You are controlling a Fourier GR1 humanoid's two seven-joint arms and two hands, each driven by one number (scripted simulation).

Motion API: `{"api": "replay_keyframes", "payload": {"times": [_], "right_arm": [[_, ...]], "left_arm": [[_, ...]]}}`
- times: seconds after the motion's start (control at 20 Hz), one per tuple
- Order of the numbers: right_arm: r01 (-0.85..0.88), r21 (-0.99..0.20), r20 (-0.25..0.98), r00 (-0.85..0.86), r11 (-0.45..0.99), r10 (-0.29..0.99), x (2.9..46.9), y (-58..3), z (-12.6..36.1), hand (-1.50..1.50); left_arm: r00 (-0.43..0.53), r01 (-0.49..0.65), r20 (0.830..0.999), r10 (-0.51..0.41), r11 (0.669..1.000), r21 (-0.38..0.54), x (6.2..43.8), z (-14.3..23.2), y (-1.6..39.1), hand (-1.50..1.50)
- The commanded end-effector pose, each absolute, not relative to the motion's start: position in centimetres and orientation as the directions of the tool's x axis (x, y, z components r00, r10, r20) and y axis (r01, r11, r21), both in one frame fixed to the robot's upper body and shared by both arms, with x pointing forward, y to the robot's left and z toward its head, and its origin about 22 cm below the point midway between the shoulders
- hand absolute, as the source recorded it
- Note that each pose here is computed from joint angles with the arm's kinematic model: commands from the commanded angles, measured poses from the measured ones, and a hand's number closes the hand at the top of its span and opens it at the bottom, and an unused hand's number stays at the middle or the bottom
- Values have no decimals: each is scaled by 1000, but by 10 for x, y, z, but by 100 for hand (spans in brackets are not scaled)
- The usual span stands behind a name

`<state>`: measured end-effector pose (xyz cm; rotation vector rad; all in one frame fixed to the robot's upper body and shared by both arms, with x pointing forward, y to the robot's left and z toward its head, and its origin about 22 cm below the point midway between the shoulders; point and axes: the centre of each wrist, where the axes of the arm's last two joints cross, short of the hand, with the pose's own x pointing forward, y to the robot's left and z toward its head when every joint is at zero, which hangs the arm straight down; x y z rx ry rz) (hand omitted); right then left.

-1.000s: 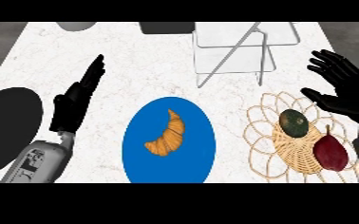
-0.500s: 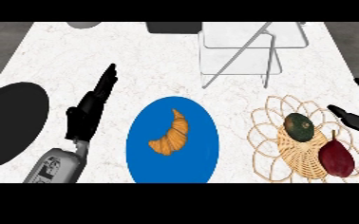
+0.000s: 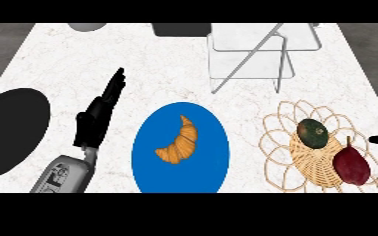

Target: Pick the squash from the placemat and place it in the tiered shelf

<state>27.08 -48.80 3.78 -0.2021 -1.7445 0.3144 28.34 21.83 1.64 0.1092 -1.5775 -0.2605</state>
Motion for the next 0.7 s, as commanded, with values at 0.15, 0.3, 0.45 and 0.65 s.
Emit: {"api": "replay_keyframes", "payload": {"times": [0.15, 0.3, 0.45, 0.65], "right_arm": [[-189, -537, 843, -144, 822, 518, 291, -475, 96, -150], [-286, -639, 764, -129, 714, 632, 287, -461, 105, -150], [-368, -732, 652, -136, 573, 746, 288, -445, 114, -150], [-362, -809, 534, -123, 464, 836, 285, -430, 141, -150]], "left_arm": [[-39, 84, 971, -237, 967, 240, 286, 21, 222, 0], [-23, 72, 970, -243, 967, 244, 277, 14, 222, 0], [-8, 86, 969, -248, 965, 248, 282, 9, 229, 0], [-10, 88, 976, -220, 972, 220, 289, 26, 236, 0]]}}
